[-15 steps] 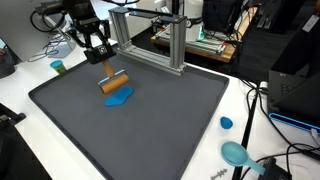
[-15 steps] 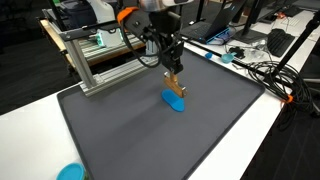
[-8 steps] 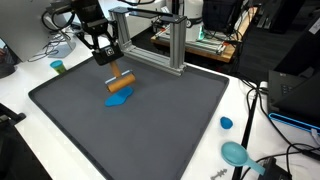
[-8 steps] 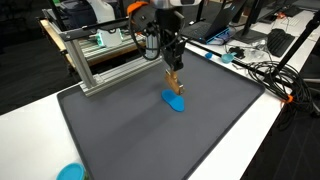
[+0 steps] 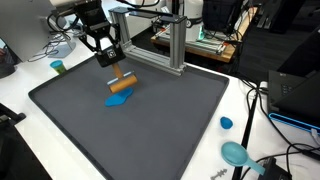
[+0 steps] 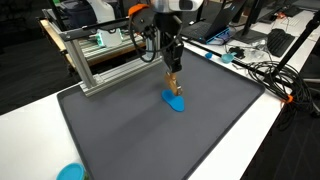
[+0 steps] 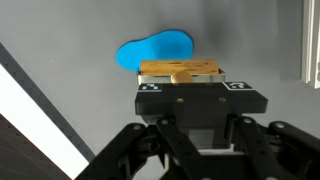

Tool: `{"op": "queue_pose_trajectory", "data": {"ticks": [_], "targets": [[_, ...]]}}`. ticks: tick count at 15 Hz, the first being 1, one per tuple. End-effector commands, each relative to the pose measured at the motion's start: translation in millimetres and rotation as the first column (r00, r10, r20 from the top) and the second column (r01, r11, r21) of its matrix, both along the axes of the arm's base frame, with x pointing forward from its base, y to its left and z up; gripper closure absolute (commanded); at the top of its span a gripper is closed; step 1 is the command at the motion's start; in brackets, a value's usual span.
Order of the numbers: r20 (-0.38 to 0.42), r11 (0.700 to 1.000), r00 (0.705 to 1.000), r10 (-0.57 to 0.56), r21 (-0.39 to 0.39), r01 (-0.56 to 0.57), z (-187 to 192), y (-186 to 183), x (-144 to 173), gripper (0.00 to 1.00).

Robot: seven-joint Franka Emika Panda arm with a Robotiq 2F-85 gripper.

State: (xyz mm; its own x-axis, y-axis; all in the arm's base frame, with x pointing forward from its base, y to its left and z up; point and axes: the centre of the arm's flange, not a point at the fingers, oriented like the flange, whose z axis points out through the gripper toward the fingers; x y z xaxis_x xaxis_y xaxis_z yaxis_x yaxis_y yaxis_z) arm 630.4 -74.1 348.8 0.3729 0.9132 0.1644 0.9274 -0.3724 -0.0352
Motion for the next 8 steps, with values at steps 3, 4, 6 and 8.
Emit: {"op": "queue_pose_trajectory", "data": {"ticks": [3, 4, 6, 8], "targets": [[0.029, 0.997, 0.997, -0.071, 0.008, 0.071, -21.2, 6.8, 1.8, 0.78], [0.038, 0.997, 0.996, -0.078, -0.003, 0.079, -24.7, 6.0, 3.0, 0.78], [0.053, 0.996, 0.995, -0.087, -0.023, 0.088, -31.0, 3.0, 5.5, 0.78], [0.045, 0.996, 0.996, -0.075, -0.052, 0.077, -39.6, 1.0, 6.4, 0.78]]}}
